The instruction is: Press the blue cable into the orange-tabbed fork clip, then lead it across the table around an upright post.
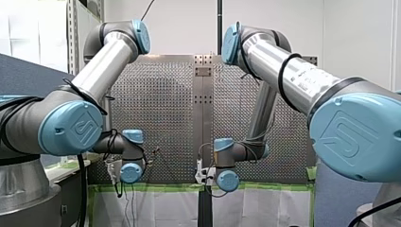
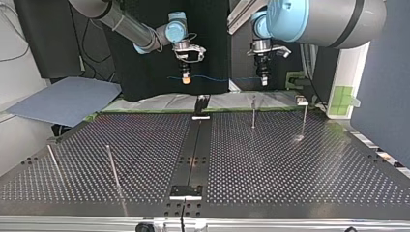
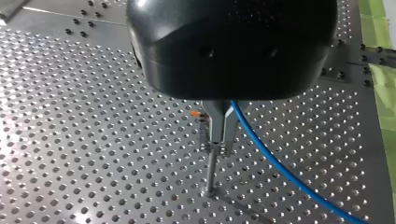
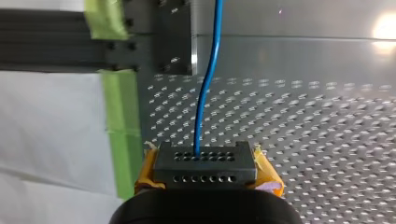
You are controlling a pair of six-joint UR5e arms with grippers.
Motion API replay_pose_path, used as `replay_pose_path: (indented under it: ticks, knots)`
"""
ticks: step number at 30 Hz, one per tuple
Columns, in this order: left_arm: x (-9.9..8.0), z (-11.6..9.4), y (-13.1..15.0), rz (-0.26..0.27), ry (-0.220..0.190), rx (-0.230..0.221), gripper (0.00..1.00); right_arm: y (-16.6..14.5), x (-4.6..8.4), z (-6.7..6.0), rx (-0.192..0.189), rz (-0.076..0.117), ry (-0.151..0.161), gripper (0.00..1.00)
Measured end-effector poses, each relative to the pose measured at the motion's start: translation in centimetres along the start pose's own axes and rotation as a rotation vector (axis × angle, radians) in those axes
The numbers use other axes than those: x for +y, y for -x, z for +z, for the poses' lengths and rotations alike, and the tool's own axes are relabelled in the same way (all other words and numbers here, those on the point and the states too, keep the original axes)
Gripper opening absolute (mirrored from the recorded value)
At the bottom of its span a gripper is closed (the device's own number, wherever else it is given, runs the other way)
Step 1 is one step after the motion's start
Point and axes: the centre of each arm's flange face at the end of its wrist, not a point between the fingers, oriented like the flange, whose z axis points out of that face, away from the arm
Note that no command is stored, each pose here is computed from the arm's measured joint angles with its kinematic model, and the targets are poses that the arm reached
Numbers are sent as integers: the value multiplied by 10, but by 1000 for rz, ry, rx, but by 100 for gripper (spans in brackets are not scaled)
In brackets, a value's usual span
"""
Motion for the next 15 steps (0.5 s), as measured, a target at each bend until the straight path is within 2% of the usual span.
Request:
replay_pose_path:
  ticks: [5, 11, 15]
  knots:
    - [-5, 12, -3, -10, -27, 1, 0, 16, 5, 6, -28, -12, 11, 0]
    - [-11, 25, -3, -16, -48, 5, 0, 12, 3, 16, -16, -19, 12, 0]
    - [-11, 33, -2, -22, -44, 4, 0, 6, -1, 23, -10, -38, 7, 0]
